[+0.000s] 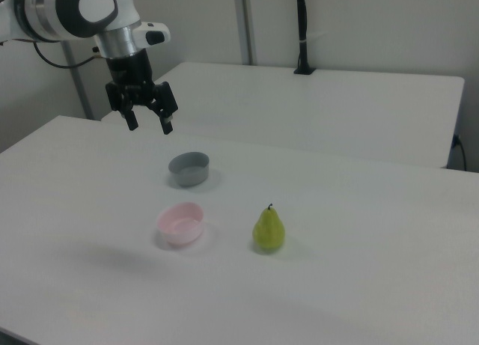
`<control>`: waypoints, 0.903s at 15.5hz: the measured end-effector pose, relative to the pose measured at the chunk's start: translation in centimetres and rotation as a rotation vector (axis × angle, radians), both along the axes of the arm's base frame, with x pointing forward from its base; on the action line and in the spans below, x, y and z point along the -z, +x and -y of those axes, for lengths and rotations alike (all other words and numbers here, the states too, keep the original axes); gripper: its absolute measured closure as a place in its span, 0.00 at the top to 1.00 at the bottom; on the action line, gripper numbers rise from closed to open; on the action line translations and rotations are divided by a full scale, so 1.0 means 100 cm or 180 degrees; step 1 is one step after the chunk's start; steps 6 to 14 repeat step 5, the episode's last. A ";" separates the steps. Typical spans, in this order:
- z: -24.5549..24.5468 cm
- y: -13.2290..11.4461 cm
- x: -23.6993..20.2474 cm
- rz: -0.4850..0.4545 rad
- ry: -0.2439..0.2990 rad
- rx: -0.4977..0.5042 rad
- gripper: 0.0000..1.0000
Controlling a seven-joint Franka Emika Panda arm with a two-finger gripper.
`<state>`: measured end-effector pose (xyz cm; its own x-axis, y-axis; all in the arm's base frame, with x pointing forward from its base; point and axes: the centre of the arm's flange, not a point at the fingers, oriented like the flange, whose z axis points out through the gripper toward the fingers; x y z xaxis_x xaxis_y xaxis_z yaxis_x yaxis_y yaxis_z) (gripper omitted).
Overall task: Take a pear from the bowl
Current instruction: 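Open the gripper, release the pear, and raise the gripper away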
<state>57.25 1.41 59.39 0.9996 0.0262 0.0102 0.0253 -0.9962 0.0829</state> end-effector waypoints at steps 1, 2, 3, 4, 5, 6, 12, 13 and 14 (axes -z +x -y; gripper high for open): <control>0.001 0.000 -0.001 0.0003 0.0000 0.0004 1.00; 0.003 0.000 -0.001 0.0005 0.0001 0.0020 1.00; 0.007 -0.001 -0.002 0.0010 0.0002 0.0045 1.00; 0.012 -0.001 -0.004 0.0020 0.0004 0.0071 1.00; 0.017 -0.004 -0.007 0.0025 0.0008 0.0098 1.00; 0.017 -0.004 -0.007 0.0025 0.0008 0.0098 1.00; 0.017 -0.004 -0.007 0.0025 0.0008 0.0098 1.00; 0.017 -0.004 -0.007 0.0025 0.0008 0.0098 1.00; 0.017 -0.004 -0.007 0.0025 0.0008 0.0098 1.00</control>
